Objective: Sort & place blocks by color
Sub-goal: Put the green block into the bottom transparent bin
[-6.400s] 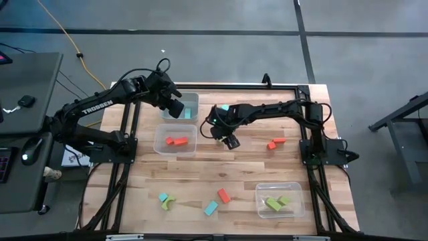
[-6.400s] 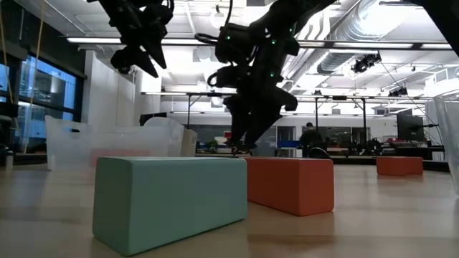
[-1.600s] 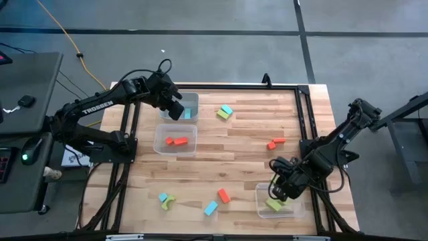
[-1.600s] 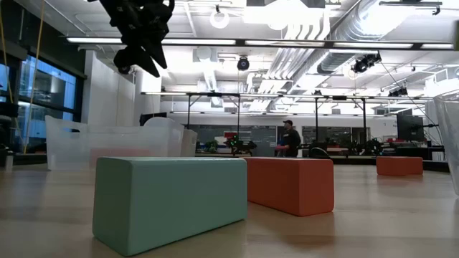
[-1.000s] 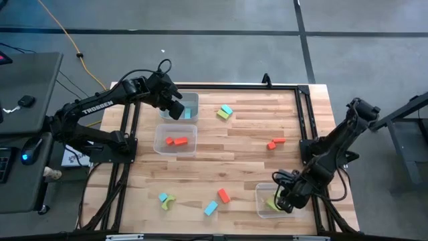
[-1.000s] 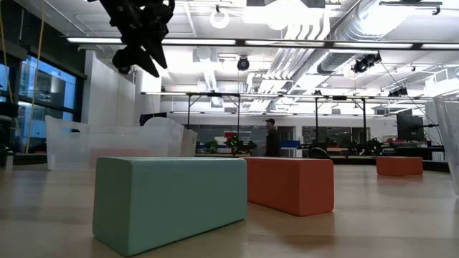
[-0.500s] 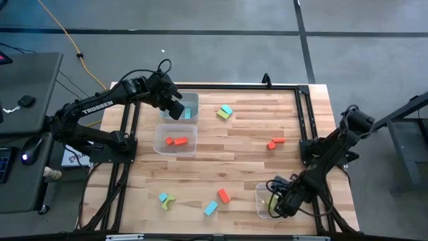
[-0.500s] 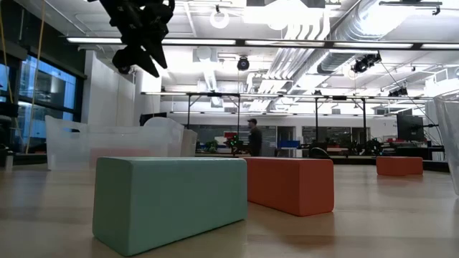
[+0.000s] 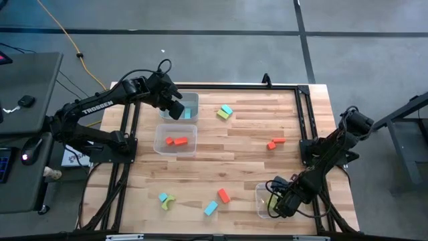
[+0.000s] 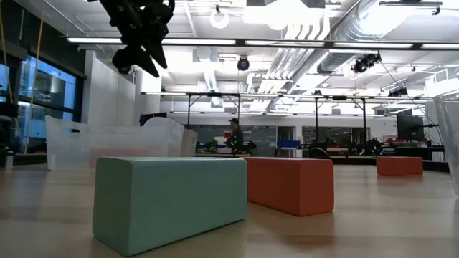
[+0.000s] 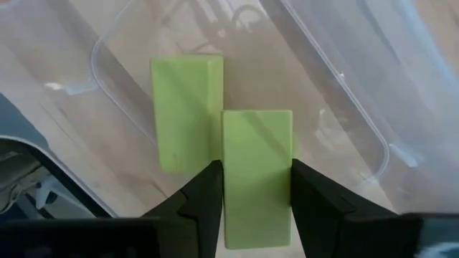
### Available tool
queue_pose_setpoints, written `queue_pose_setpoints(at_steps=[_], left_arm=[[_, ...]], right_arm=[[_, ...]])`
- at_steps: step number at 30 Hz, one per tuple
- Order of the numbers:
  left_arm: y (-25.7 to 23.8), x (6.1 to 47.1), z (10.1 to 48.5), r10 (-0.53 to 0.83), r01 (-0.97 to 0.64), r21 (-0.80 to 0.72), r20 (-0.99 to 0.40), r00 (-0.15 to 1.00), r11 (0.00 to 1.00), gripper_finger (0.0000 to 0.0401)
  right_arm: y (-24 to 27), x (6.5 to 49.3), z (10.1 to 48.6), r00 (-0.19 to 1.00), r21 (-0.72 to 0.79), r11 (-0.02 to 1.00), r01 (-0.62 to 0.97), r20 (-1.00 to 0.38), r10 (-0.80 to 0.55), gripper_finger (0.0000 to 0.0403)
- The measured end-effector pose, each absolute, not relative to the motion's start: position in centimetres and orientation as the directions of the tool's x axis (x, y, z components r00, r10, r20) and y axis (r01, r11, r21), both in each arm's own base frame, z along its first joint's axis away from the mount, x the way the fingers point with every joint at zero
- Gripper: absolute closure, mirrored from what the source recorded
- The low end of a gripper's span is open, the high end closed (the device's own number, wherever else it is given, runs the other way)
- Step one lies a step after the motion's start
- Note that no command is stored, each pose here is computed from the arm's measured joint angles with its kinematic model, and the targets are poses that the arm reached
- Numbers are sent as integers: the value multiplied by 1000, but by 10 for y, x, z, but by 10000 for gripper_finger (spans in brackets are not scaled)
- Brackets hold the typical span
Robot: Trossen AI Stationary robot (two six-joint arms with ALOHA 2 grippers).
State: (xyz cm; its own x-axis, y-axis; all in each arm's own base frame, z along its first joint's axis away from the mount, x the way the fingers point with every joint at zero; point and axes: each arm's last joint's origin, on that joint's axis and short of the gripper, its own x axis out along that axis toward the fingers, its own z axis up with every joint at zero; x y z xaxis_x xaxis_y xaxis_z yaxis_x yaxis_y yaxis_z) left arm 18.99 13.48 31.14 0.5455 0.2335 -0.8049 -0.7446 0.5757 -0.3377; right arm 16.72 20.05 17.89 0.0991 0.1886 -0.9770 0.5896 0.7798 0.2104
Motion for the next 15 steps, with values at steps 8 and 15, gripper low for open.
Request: queue_pose_setpoints(at_steps=[8,15], left_arm=[[135,190,311,233,-745,-338,-805,546,576,261],[135,190,311,233,-744,-337,-805,546,576,261]], right_arm=[[200,167,179,91,208,780,590,-977,191,246],[200,167,179,91,208,780,590,-977,192,213]])
